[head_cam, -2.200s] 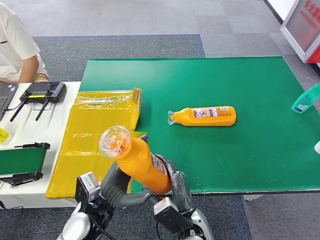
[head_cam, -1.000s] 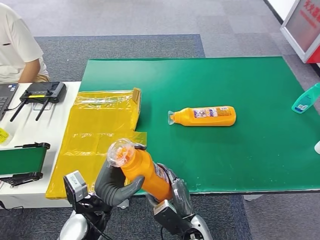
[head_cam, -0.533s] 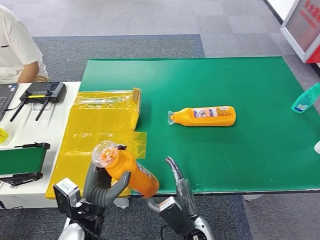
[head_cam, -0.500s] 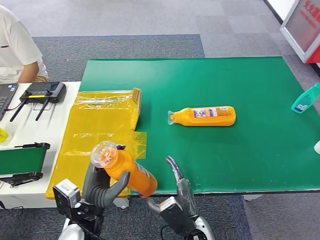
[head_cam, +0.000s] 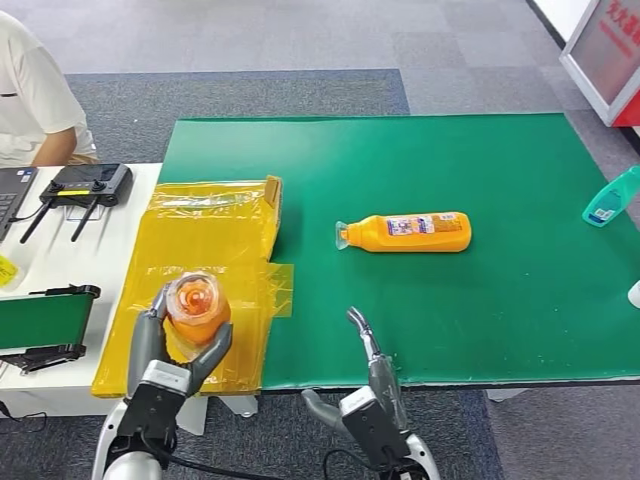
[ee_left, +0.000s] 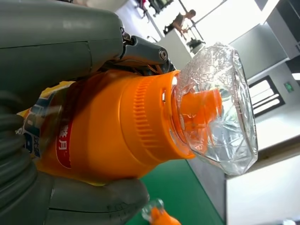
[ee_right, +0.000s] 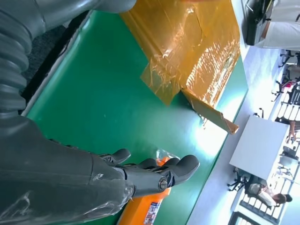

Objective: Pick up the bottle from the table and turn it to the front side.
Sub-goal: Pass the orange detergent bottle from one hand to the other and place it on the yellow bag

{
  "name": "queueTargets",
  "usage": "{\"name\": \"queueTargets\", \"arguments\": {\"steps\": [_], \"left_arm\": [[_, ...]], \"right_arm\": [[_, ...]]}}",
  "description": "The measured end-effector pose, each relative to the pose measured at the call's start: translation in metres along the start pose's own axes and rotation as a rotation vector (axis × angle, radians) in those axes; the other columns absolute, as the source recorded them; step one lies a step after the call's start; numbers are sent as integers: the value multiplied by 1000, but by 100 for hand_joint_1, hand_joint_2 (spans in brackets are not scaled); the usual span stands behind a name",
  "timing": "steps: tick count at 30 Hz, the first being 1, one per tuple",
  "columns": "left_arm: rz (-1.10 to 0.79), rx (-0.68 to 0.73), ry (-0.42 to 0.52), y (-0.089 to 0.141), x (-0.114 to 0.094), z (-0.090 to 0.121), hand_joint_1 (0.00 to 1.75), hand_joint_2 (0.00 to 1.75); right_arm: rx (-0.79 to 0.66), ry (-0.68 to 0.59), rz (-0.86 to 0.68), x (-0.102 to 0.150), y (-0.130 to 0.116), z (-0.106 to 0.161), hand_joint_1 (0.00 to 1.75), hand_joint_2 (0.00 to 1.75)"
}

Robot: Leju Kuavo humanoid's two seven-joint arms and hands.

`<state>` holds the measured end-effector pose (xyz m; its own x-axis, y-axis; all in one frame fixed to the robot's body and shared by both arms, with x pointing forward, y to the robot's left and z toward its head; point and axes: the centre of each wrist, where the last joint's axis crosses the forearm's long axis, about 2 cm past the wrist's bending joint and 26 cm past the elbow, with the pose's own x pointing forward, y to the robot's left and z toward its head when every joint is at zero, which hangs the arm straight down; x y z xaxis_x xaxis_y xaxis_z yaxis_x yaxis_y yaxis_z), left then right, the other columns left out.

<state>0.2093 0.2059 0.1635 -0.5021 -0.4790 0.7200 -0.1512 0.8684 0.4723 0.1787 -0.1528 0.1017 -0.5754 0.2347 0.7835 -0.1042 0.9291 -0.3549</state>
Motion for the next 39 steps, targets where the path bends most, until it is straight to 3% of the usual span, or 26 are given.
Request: {"name": "queueTargets", "arguments": {"steps": [7,12,17,27,33,39], "left_arm": [[-365,-42,112,28,-41,-48,175,175],[-480,-75,152,36,-63,-61,175,175],[-654,-195,151,33,-81,-72,175,175],[-911,-406,104,-5,-99,-98,175,175],[-931,-492,37,-41,-84,-121,175,175],[-899,-552,-19,-67,-69,-125,175,175]], "right_arm": [[-22,10,-37,-3,-9,-10,0,175],[-41,9,-38,-2,-14,-13,0,175],[-30,23,-69,-3,-15,-16,0,175],[7,10,-130,-1,-14,-31,0,175],[7,-2,-168,-1,-12,-36,0,175],[-3,9,-181,-3,-14,-35,0,175]]}}
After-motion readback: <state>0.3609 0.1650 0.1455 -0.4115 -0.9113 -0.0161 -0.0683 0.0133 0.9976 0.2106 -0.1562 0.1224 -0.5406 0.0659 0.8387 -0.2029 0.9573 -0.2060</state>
